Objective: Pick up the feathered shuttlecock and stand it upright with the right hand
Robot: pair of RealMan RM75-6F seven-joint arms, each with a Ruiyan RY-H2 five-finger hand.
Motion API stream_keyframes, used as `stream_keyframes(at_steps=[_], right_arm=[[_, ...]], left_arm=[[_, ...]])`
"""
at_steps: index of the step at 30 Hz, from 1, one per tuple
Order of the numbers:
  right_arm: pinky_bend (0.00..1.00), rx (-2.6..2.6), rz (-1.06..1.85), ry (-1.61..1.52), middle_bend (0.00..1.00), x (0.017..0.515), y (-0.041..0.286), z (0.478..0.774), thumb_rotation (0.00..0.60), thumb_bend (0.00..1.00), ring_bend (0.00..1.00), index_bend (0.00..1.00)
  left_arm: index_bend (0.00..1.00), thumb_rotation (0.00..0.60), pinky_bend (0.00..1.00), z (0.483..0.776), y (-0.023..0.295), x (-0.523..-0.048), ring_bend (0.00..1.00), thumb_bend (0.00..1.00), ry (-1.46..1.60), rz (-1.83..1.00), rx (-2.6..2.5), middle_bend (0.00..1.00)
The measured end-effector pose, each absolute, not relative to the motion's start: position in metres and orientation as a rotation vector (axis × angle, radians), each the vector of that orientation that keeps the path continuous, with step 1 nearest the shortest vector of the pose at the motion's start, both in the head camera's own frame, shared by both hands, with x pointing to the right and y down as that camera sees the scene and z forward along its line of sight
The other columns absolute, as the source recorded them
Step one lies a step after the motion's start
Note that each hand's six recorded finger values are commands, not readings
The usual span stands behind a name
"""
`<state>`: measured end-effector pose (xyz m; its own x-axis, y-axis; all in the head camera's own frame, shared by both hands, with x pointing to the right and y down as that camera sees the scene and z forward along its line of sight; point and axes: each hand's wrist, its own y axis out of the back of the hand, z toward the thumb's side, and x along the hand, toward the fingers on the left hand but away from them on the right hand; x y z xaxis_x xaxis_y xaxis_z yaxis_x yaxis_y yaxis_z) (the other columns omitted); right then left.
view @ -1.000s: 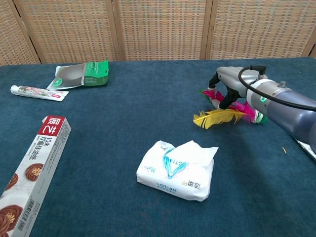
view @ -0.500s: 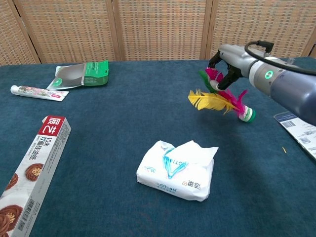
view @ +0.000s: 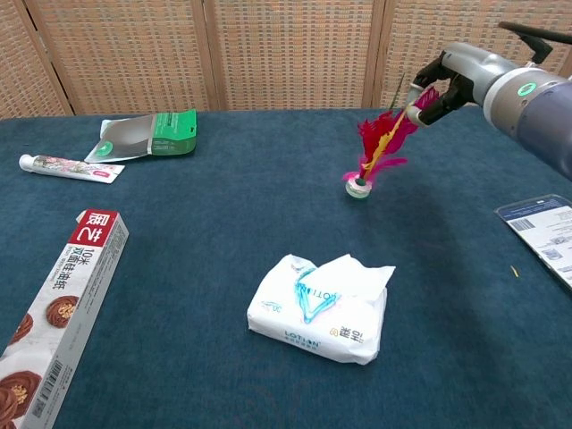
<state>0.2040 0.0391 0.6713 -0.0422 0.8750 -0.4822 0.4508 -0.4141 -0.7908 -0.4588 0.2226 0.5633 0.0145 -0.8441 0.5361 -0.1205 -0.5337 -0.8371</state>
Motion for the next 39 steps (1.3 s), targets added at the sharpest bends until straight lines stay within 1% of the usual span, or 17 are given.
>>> stream_keyframes(at_steps=[7, 15, 17, 18, 19, 20, 21, 22, 25, 30, 33, 39], right_arm=[[0.21, -1.865, 1.495, -1.445, 0.22, 0.218, 0.044, 0.677, 0.6, 0.46, 0.06, 0.56], [0.21, -1.876, 1.491, -1.426, 0.22, 0.218, 0.048, 0.675, 0.6, 0.46, 0.06, 0.56], [0.21, -1.892, 1.481, -1.418, 0.19, 0.216, 0.049, 0.675, 0.6, 0.44, 0.05, 0.51], [0.19, -1.9, 1.476, -1.414, 0.15, 0.215, 0.049, 0.674, 0.6, 0.41, 0.03, 0.44], [0.16, -1.908, 1.47, -1.408, 0.09, 0.214, 0.049, 0.673, 0.6, 0.37, 0.02, 0.36], [0.14, -1.914, 1.466, -1.401, 0.05, 0.214, 0.048, 0.673, 0.6, 0.34, 0.0, 0.3], [0.1, -1.919, 1.463, -1.394, 0.02, 0.213, 0.048, 0.672, 0.6, 0.31, 0.0, 0.22], [0.08, -1.925, 1.458, -1.385, 0.0, 0.212, 0.047, 0.671, 0.6, 0.29, 0.0, 0.15], [0.03, -1.928, 1.442, -1.368, 0.0, 0.211, 0.045, 0.665, 0.6, 0.26, 0.0, 0.05], [0.01, -1.897, 1.414, -1.36, 0.0, 0.211, 0.041, 0.654, 0.6, 0.23, 0.0, 0.01], [0.0, -1.887, 1.412, -1.343, 0.0, 0.214, 0.043, 0.648, 0.6, 0.22, 0.0, 0.0], [0.0, -1.851, 1.429, -1.291, 0.0, 0.238, 0.06, 0.634, 0.6, 0.22, 0.0, 0.0]], left_arm=[[0.0, 0.6, 0.0, 0.563, 0.223, -0.456, 0.0, 0.0, 0.985, -1.567, -1.707, 0.0], [0.0, 0.6, 0.0, 0.56, 0.223, -0.455, 0.0, 0.0, 0.989, -1.558, -1.705, 0.0], [0.0, 0.6, 0.0, 0.56, 0.224, -0.455, 0.0, 0.0, 0.991, -1.556, -1.704, 0.0], [0.0, 0.6, 0.0, 0.559, 0.224, -0.455, 0.0, 0.0, 0.992, -1.554, -1.704, 0.0], [0.0, 0.6, 0.0, 0.559, 0.223, -0.455, 0.0, 0.0, 0.993, -1.553, -1.704, 0.0], [0.0, 0.6, 0.0, 0.559, 0.223, -0.455, 0.0, 0.0, 0.994, -1.553, -1.704, 0.0], [0.0, 0.6, 0.0, 0.559, 0.223, -0.455, 0.0, 0.0, 0.995, -1.554, -1.705, 0.0], [0.0, 0.6, 0.0, 0.559, 0.224, -0.455, 0.0, 0.0, 0.994, -1.554, -1.705, 0.0], [0.0, 0.6, 0.0, 0.559, 0.223, -0.455, 0.0, 0.0, 0.994, -1.551, -1.705, 0.0], [0.0, 0.6, 0.0, 0.557, 0.223, -0.455, 0.0, 0.0, 0.996, -1.547, -1.702, 0.0], [0.0, 0.6, 0.0, 0.557, 0.223, -0.456, 0.0, 0.0, 0.999, -1.551, -1.7, 0.0], [0.0, 0.6, 0.0, 0.556, 0.223, -0.46, 0.0, 0.0, 1.006, -1.557, -1.691, 0.0]])
